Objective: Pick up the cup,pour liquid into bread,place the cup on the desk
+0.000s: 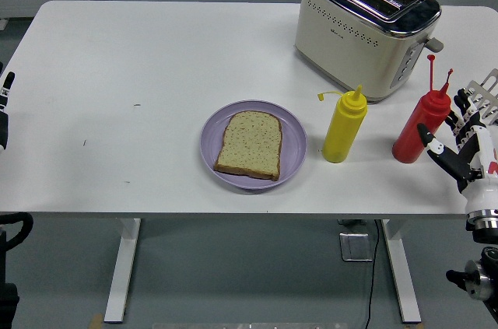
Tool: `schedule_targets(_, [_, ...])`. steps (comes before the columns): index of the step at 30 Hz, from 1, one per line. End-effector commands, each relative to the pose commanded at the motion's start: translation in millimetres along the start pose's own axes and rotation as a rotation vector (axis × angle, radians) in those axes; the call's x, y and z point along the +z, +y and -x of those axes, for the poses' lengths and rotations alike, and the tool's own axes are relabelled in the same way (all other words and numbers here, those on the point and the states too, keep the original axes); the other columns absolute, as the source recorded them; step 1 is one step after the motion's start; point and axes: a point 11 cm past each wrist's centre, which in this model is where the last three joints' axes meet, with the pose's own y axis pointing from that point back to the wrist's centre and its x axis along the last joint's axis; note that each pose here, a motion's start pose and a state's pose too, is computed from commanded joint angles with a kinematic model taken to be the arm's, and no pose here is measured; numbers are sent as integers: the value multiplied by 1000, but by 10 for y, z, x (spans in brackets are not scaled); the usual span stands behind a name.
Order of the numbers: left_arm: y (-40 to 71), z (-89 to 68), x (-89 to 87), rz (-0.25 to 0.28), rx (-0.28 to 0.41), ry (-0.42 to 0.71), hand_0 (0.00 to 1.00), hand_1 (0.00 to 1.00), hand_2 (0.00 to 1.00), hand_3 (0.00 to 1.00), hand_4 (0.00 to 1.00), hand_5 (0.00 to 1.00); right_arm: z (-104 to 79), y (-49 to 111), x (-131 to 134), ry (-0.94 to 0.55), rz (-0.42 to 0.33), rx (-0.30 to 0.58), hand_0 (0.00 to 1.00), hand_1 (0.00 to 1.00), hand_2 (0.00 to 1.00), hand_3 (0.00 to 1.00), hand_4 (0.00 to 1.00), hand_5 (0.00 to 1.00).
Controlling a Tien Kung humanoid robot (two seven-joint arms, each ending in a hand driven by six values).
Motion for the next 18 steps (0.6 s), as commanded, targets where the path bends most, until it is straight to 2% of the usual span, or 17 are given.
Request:
schedule_targets(3, [-4, 5, 2, 0, -1, 0, 842, 860, 880, 769, 665, 998, -190, 62, -95, -13, -14, 33, 979, 937, 998, 998, 852, 169])
schedule_targets(11, [-15, 16, 14, 3, -4, -1, 842, 860, 880, 769, 661, 998, -452, 106, -455, -100, -98, 98, 968, 931, 998, 998, 869, 200])
schedule_targets(12, [-16, 19, 13, 3, -5, -1, 842, 860, 879, 769, 661, 998, -497, 88, -526, -143, -113, 109, 923, 879, 966, 998, 880, 303])
schedule_targets(17, [-16, 21, 10, 2, -5, -1, 842, 860, 879, 769, 661, 998, -653, -30, -750, -364, -149, 134, 923, 879, 966, 998, 880, 303])
schedule_targets(18, [-16, 21, 9, 2, -5, -1, 843, 860, 880, 769, 658, 998, -677, -57, -770, -408, -148, 135, 881, 834, 901, 948, 841, 500])
